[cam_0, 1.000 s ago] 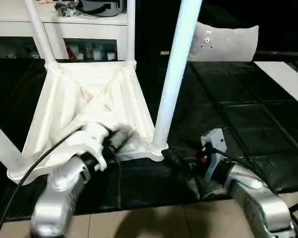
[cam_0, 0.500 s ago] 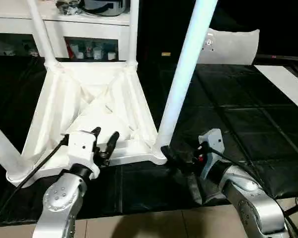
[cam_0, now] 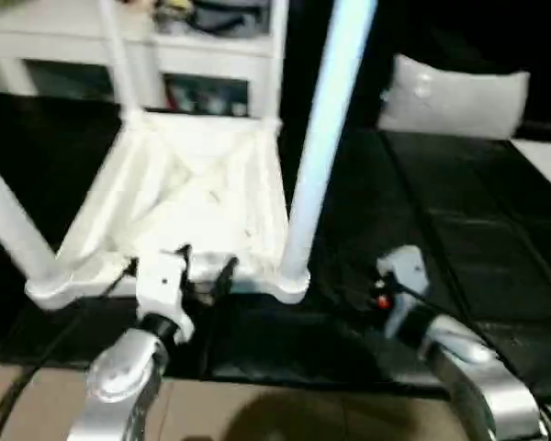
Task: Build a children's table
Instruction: Rotate leg to tighten, then flip table
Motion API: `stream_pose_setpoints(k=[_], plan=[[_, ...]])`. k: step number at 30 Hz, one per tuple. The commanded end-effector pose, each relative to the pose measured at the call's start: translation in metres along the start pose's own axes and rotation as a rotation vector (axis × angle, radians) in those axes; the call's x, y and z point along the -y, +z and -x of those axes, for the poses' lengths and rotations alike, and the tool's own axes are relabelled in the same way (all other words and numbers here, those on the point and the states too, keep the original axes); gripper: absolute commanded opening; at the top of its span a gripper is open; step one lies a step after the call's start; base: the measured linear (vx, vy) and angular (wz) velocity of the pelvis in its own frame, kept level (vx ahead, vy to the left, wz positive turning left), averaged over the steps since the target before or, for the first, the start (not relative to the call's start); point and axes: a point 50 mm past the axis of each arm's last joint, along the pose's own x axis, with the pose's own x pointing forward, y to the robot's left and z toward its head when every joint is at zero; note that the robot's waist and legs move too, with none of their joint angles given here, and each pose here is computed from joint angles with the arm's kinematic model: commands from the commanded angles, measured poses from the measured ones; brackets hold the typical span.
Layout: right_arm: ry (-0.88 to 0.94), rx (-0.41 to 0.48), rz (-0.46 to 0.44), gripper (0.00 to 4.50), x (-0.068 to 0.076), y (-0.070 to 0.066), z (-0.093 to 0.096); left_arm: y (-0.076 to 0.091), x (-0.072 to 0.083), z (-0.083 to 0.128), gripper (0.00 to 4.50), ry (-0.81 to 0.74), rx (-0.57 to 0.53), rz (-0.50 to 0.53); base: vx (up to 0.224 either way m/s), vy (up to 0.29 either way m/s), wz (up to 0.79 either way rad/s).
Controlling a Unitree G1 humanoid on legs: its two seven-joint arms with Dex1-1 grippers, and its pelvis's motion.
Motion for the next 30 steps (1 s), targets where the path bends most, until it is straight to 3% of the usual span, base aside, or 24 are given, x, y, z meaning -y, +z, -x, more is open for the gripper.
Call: stream_pose_setpoints(k=[1,7,11,20,30], plan=[[0.018,0.001,-0.023,4.5,0.002,0.002,0.001,0.005,-0.004,0.001,4.41,0.015,0.02,-0.01,-0.028,-0.088,-0.12],[0.063,0.074,0.018,4.5,0.001,0.014,-0.004,0.001,-0.012,0.014,4.41,0.022,0.016,-0.049,-0.012,-0.059,-0.01],[0.088,0.116,0.058,4.5,-0.001,0.022,-0.016,-0.005,-0.024,0.024,4.41,0.11,-0.011,-0.095,0.01,-0.041,0.06],[0.042,0.161,0.082,4.5,0.002,0.031,-0.048,-0.002,-0.057,0.04,4.41,0.472,0.086,-0.109,-0.029,0.035,0.01],[-0.058,0.181,0.058,4.5,0.014,0.031,-0.06,0.013,-0.084,0.057,4.41,0.744,0.209,-0.18,0.0,0.0,0.0]])
